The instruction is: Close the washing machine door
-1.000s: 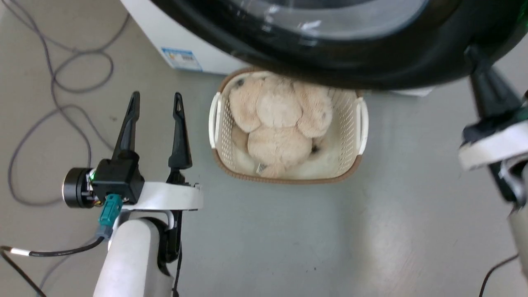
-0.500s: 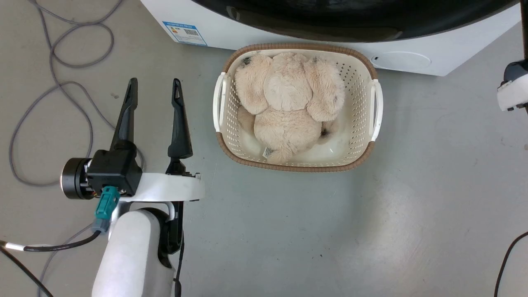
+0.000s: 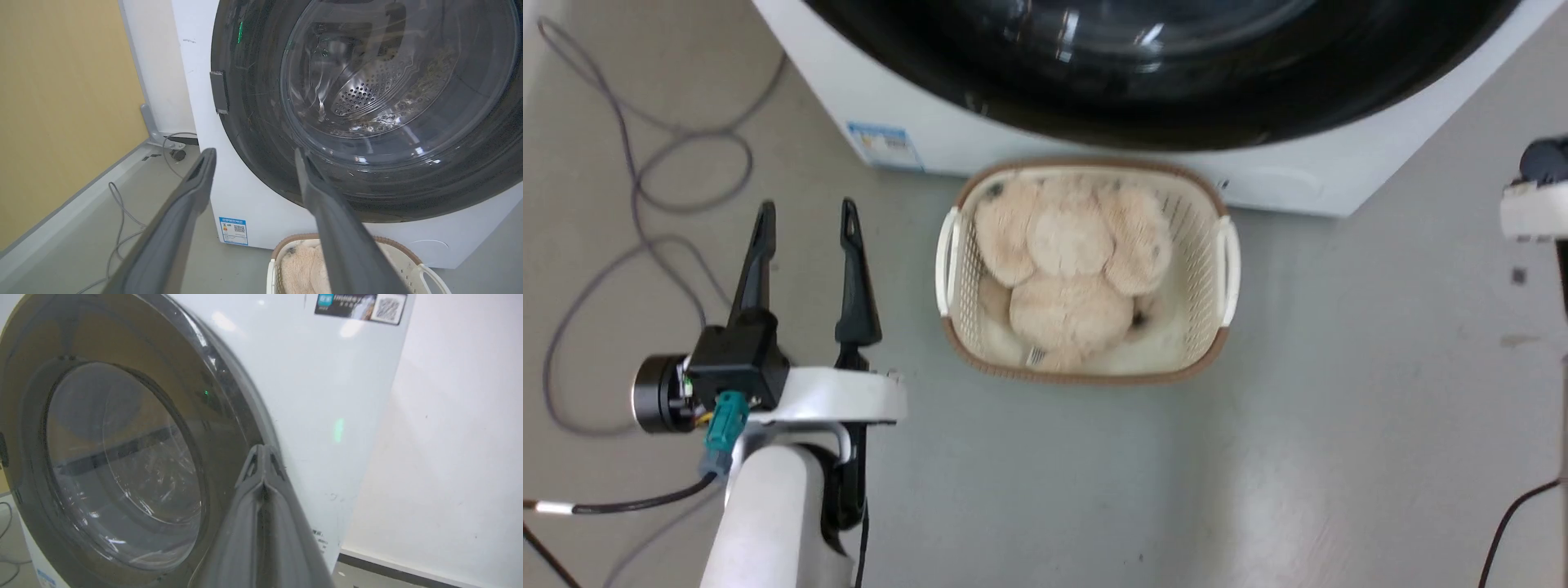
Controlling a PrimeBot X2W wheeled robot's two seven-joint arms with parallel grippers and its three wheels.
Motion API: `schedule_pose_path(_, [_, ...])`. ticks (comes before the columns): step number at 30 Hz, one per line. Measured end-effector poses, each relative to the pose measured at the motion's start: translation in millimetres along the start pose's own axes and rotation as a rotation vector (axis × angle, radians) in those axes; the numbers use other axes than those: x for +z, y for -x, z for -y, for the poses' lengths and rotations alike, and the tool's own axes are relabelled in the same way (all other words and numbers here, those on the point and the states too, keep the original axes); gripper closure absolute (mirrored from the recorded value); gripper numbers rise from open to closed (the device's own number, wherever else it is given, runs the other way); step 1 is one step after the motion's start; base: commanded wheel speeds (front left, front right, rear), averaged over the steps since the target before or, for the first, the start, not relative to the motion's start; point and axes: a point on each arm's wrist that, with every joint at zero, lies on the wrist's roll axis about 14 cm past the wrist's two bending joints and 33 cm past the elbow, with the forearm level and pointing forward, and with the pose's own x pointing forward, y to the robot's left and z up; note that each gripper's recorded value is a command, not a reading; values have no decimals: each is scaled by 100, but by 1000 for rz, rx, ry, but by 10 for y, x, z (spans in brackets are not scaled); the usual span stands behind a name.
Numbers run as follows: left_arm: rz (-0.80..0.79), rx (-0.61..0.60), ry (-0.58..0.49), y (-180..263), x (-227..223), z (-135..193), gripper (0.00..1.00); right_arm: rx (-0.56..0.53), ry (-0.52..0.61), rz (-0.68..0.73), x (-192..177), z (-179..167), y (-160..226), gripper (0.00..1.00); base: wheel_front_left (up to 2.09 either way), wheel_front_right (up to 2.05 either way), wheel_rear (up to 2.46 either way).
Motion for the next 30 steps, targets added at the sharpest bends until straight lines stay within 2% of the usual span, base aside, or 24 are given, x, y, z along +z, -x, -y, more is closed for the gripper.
schedule_pose_path(4, [12, 2, -1, 105, 105, -18, 0, -35, 2, 117, 517, 11, 183, 100, 0, 0, 0])
schedule_pose_path(8, [10, 7, -5, 257, 160, -53, 0, -56, -28, 152, 767, -37, 449, 100, 0, 0, 0])
schedule_pose_path(14, [18, -5, -14, 447, 252, -30, 0, -50, -41, 97, 786, -145, 897, 100, 0, 0, 0])
schedule_pose_path(18, [22, -12, -15, 559, 297, -15, 0, -46, -59, 24, 658, -216, 1185, 100, 0, 0, 0])
schedule_pose_path(19, [22, -14, -15, 588, 306, -13, 0, -47, -63, 4, 617, -225, 1256, 60, 0, 0, 0])
schedule_pose_path(20, [26, -17, -22, 615, 324, -6, 0, -50, -73, -20, 564, -229, 1333, 0, 0, 0, 0])
schedule_pose_path(24, [51, -35, -37, 735, 426, 30, 0, -68, -167, -99, 386, -271, 1657, 0, 0, 0, 0])
schedule_pose_path(30, [65, -42, -36, 846, 487, 34, 0, -62, -213, -151, 291, -362, 1902, 0, 0, 0, 0])
